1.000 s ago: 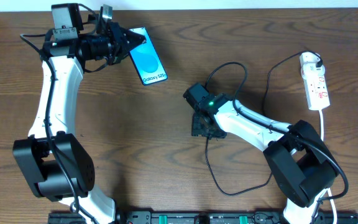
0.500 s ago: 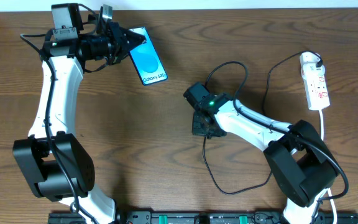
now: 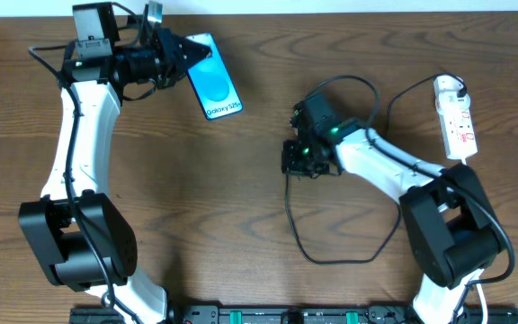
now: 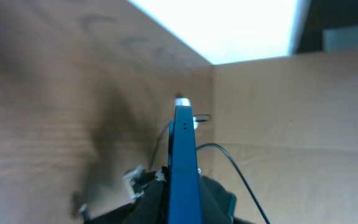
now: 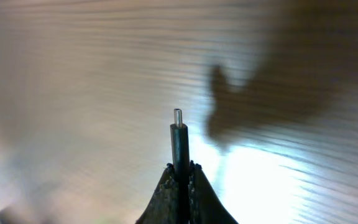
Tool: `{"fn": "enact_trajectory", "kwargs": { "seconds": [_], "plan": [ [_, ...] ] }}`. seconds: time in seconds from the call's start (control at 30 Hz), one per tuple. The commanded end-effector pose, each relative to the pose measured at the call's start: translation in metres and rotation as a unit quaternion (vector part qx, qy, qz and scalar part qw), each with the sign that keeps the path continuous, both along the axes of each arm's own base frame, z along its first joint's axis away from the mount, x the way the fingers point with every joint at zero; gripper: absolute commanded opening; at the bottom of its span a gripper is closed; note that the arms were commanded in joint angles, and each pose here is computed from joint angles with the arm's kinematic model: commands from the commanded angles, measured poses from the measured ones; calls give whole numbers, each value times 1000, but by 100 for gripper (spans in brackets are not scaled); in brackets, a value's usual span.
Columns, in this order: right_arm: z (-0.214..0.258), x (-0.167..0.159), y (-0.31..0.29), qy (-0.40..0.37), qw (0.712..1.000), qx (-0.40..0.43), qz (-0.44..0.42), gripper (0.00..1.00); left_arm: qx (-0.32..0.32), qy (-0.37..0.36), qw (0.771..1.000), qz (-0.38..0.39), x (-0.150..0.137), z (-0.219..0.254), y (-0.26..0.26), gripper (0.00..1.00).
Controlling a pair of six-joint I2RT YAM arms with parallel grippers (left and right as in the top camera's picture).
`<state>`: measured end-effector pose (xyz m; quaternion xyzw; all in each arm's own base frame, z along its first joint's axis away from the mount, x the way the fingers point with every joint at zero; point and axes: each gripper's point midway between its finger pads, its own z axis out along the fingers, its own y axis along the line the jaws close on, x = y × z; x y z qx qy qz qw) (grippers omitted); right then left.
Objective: Plug charger to phone and switch on socket
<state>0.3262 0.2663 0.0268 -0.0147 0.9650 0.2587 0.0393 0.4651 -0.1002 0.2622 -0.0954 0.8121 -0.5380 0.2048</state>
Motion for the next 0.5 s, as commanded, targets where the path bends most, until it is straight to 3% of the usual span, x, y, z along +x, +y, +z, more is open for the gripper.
{"fn": "enact_trajectory", "kwargs": {
  "seconds": [0.0,0.17,0.3,0.47],
  "plan": [
    [40,-8,27,12,981,174,90,1,-48,-53,996,-47,-8,40,-9,7],
    [80,3,39,-17,949,289,126,1,-63,-61,995,-38,0,53,-9,7],
    [121,4,45,-59,901,388,185,1,-67,-80,994,-36,4,63,-8,7],
    [138,11,48,-89,883,414,201,1,-72,-132,988,-48,8,82,-9,8]
  ]
}}
